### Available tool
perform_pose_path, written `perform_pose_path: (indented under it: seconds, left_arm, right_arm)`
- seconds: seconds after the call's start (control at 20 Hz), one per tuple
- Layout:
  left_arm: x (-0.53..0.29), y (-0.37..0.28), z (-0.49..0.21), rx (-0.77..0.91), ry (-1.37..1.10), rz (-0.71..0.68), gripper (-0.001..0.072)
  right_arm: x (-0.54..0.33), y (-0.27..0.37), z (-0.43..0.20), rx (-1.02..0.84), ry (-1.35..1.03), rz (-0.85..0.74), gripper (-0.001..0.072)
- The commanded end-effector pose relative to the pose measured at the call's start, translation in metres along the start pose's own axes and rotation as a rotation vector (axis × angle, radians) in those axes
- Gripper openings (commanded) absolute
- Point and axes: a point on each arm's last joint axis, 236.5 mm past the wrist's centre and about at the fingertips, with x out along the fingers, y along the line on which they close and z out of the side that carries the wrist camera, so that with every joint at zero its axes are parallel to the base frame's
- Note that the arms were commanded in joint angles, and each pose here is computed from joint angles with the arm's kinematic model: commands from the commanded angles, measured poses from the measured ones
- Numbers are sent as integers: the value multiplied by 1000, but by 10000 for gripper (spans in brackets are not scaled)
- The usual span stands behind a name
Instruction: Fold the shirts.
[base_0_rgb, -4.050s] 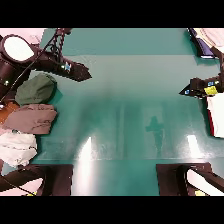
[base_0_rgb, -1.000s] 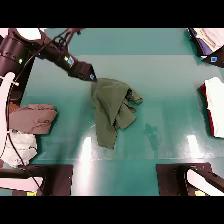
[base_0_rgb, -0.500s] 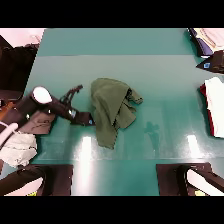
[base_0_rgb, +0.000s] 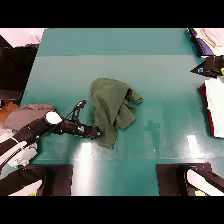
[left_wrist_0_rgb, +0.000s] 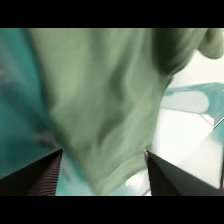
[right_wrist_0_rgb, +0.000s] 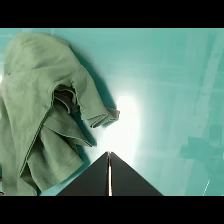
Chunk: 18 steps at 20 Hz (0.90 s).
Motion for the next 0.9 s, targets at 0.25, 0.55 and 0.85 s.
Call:
perform_pose_path:
  seconds: [0.25,0.55,0.85]
  left_arm:
    - [2,-4,8,11,-39,13,24]
    - [-67,-27,58,122,-22,-10,24]
    - [-125,-34,100,264,-86,87,25]
  right_arm:
    - [2,-2,5,-1,-19,-3,21]
    - [77,4,-24,-49,217,75,475]
    - [213,11,-74,-69,455,126,478]
